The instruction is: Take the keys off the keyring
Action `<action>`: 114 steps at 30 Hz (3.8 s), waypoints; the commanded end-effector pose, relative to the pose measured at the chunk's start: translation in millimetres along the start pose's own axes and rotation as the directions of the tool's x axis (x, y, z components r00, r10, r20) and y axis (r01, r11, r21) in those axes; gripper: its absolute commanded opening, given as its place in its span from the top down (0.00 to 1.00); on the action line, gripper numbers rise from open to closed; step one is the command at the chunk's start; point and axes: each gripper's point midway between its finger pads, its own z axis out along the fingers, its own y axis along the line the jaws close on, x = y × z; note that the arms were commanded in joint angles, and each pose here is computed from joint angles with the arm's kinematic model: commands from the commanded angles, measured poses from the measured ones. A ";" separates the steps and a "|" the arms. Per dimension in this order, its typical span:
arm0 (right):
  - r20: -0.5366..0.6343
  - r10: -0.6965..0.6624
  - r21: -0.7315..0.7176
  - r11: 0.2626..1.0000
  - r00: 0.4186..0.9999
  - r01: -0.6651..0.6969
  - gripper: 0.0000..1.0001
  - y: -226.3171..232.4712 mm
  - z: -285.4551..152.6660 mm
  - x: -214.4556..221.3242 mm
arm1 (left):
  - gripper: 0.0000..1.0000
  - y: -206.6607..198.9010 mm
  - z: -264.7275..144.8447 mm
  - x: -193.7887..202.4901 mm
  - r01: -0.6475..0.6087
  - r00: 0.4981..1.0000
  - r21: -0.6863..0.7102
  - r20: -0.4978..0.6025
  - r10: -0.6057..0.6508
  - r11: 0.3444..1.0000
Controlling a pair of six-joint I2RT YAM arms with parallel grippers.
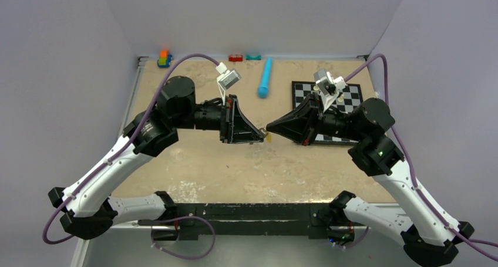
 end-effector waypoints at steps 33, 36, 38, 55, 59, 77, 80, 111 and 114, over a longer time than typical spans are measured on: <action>-0.151 0.003 0.032 0.999 0.989 0.002 1.00 -9.2 -7.0 30.4 | 1.00 2.2 -21.2 22.8 -0.027 0.996 -0.059 -0.092 0.021 0.998; -0.181 -0.025 0.032 0.999 0.983 0.031 1.00 -12.7 -4.8 30.3 | 1.00 7.5 -21.9 26.2 -0.015 0.995 -0.085 -0.101 0.007 0.996; -0.197 -0.026 0.049 0.998 0.980 0.036 0.95 -17.2 -2.6 29.0 | 1.00 10.7 -21.7 27.4 -0.006 0.995 -0.102 -0.101 -0.004 0.995; -0.134 0.036 0.372 0.928 0.990 0.016 0.41 -66.5 -15.1 20.9 | 1.00 95.2 -28.7 21.2 0.303 0.948 -0.550 0.094 -0.303 0.778; -0.097 0.032 0.412 0.911 0.995 0.011 0.43 -70.6 -22.9 22.4 | 1.00 113.7 -30.2 20.6 0.487 0.865 -0.577 0.213 -0.455 0.656; -0.247 -0.125 0.583 0.773 0.961 0.251 0.48 -120.9 -32.0 56.8 | 1.00 96.0 23.9 0.5 0.882 0.444 -0.219 0.092 -0.891 0.417; -0.236 -0.182 0.563 0.775 0.955 0.287 0.48 -115.1 -36.0 51.4 | 1.00 88.0 22.5 -1.7 0.895 0.422 -0.187 0.065 -0.904 0.405; -0.274 -0.338 0.444 0.786 0.900 0.430 0.53 -93.7 -34.9 37.0 | 1.00 71.3 19.3 -26.2 0.943 0.332 -0.001 0.057 -0.941 0.333; -0.252 -0.390 0.472 0.750 0.886 0.464 0.51 -95.8 -40.2 29.6 | 1.00 70.5 19.7 -35.0 0.943 0.323 0.062 0.063 -0.944 0.326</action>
